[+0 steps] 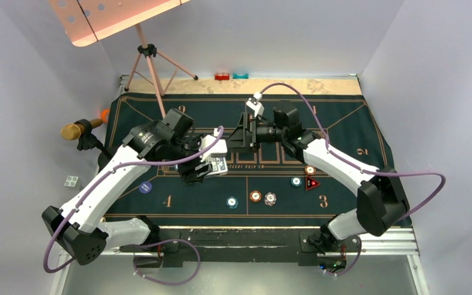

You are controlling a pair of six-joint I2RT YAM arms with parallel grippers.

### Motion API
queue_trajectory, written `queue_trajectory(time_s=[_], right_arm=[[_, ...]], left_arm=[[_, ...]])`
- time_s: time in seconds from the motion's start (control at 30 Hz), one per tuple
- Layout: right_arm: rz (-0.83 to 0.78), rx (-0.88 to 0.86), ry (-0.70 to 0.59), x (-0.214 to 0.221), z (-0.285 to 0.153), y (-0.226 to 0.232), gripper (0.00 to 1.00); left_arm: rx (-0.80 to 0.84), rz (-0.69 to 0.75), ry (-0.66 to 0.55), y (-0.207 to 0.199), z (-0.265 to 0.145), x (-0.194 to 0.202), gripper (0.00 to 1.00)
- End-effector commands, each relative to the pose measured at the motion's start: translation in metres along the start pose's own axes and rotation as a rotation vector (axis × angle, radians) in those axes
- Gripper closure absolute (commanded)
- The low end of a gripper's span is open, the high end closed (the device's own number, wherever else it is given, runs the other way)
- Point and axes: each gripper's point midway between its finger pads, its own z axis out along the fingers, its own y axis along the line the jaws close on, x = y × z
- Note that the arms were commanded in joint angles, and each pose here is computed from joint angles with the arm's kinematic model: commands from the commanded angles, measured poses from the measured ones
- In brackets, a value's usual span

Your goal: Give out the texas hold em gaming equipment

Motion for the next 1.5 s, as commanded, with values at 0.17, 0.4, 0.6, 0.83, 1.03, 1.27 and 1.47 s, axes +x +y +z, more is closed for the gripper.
queue_trajectory(time_s=[0.17,0.4,0.6,0.83,1.03,1.27,1.47], right_arm=[[-0.091,-0.156,0.096,0.025,0.012,0.043,0.03],[-0.043,-0.132,0.157,0.035,0.019,0.024,0.1],[-0.024,-0.121,0.189,0.044,0.02,0.014,0.26],[-0.013,-0.111,0.176,0.044,0.014,0.01,0.4],[-0.003,-0.115,0.141,0.041,0.005,0.009,0.44],[0.007,-0.117,0.136,0.043,0.003,0.007,0.48],[0.012,-0.112,0.12,0.042,-0.001,0.004,0.53]], left_arm=[[-0.017,0.013,-0.054,0.01,0.0,-0.02,1.0],[-0.036,0.022,-0.078,0.012,-0.007,-0.028,1.0],[-0.042,0.021,-0.096,0.013,-0.009,-0.033,1.0],[-0.046,0.023,-0.106,0.011,-0.012,-0.034,1.0],[-0.043,0.022,-0.115,0.009,-0.014,-0.035,1.0],[-0.039,0.02,-0.124,0.009,-0.016,-0.038,1.0],[-0.041,0.021,-0.126,0.008,-0.017,-0.039,1.0]])
